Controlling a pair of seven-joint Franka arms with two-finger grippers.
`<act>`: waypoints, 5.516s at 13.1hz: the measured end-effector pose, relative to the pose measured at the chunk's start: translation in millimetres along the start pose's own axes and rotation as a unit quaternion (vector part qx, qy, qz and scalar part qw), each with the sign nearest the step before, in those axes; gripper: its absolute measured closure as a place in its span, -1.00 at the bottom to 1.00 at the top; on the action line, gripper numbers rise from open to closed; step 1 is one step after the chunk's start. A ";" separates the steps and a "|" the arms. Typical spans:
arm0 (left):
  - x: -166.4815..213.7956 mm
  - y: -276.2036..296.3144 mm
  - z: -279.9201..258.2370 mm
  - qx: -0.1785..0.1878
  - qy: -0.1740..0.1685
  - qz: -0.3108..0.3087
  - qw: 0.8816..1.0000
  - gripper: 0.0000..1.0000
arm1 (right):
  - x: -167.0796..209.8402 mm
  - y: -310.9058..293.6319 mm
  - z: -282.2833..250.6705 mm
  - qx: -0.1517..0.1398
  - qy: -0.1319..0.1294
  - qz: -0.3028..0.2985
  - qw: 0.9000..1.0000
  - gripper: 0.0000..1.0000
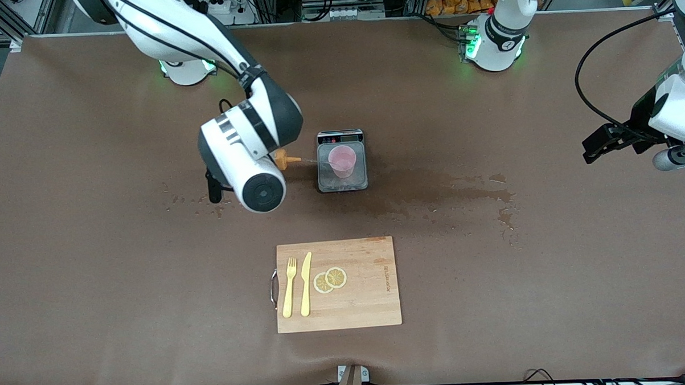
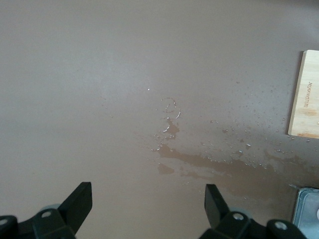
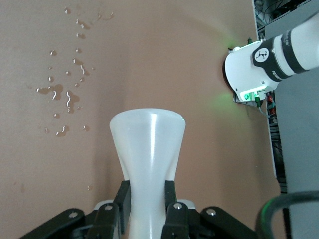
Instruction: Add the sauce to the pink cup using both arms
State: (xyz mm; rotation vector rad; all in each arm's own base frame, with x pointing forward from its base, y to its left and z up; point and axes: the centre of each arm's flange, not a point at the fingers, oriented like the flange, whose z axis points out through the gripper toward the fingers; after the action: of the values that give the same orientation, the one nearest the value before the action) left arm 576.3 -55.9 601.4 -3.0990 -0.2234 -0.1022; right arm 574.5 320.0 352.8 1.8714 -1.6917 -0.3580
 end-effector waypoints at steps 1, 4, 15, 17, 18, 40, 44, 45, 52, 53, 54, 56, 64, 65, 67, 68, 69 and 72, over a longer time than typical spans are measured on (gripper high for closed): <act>-0.1 0.0 0.3 0.000 0.000 0.000 1.000 -1.00 | 25.3 -4.7 -8.6 -0.003 -0.031 -0.018 0.999 0.37; -0.4 0.5 1.5 0.000 -0.002 0.001 1.000 -1.00 | 109.4 -10.9 -26.1 -0.010 -0.110 -0.073 0.991 0.37; -0.9 4.0 6.7 0.001 -0.007 0.003 1.000 -1.00 | 327.4 -29.3 15.5 0.033 -0.308 -0.270 0.912 0.32; -1.1 5.1 6.9 0.001 -0.007 0.004 1.000 -1.00 | 362.0 -40.3 45.7 0.053 -0.356 -0.307 0.881 0.32; -1.2 5.4 7.2 0.001 -0.007 0.005 1.000 -1.00 | 375.5 -46.9 62.7 0.061 -0.370 -0.327 0.867 0.30; 1.2 8.6 16.7 0.001 -0.015 0.007 1.000 -1.00 | 470.6 -122.0 295.2 0.200 -0.539 -0.397 0.716 -0.33; 1.8 6.5 16.8 0.002 -0.015 0.005 1.000 -1.00 | 482.6 -122.7 287.5 0.212 -0.525 -0.391 0.726 -0.90; 1.9 6.0 16.9 0.002 -0.015 0.005 1.000 -1.00 | 492.7 -121.0 281.3 0.219 -0.515 -0.388 0.732 -0.99; 2.0 5.3 15.3 0.001 -0.013 0.004 1.000 -1.00 | 546.6 -106.2 217.6 0.248 -0.459 -0.344 0.781 -1.00; 2.0 5.1 14.7 0.001 -0.012 0.004 1.000 -1.00 | 552.6 -102.8 202.3 0.255 -0.449 -0.336 0.788 -1.00; 2.0 4.6 14.3 0.001 -0.012 0.004 1.000 -1.00 | 558.4 -97.6 185.3 0.266 -0.437 -0.332 0.793 -1.00; 2.2 3.7 14.4 0.001 -0.012 0.003 1.000 -1.00 | 563.4 -82.9 149.2 0.283 -0.415 -0.333 0.798 -1.00; 2.5 -1.2 21.9 -0.007 -0.022 -0.005 1.000 -1.00 | 477.7 -19.4 -13.1 0.262 -0.237 -0.418 0.837 -1.00; 2.6 -2.2 22.5 -0.010 -0.023 -0.007 1.000 -1.00 | 467.2 -6.7 -31.4 0.259 -0.210 -0.425 0.842 -1.00; 2.5 -2.6 24.0 -0.012 -0.026 -0.008 1.000 -1.00 | 445.0 15.1 -63.7 0.267 -0.163 -0.438 0.843 -1.00; 2.5 -2.8 24.9 -0.012 -0.026 -0.008 1.000 -1.00 | 437.6 26.2 -76.0 0.282 -0.141 -0.446 0.838 -1.00; 2.6 -2.9 25.8 -0.012 -0.027 -0.008 1.000 -1.00 | 432.2 37.2 -83.0 0.298 -0.116 -0.455 0.831 -1.00; 3.0 -2.9 28.4 -0.012 -0.028 -0.008 1.000 -1.00 | 413.5 72.7 -81.4 0.335 -0.041 -0.491 0.803 -1.00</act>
State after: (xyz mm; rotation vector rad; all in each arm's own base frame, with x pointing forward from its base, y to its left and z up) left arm 580.6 -51.5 573.3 -3.1278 -0.2514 -0.0200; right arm 626.2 -63.3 535.1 3.2354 -0.7400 -0.2257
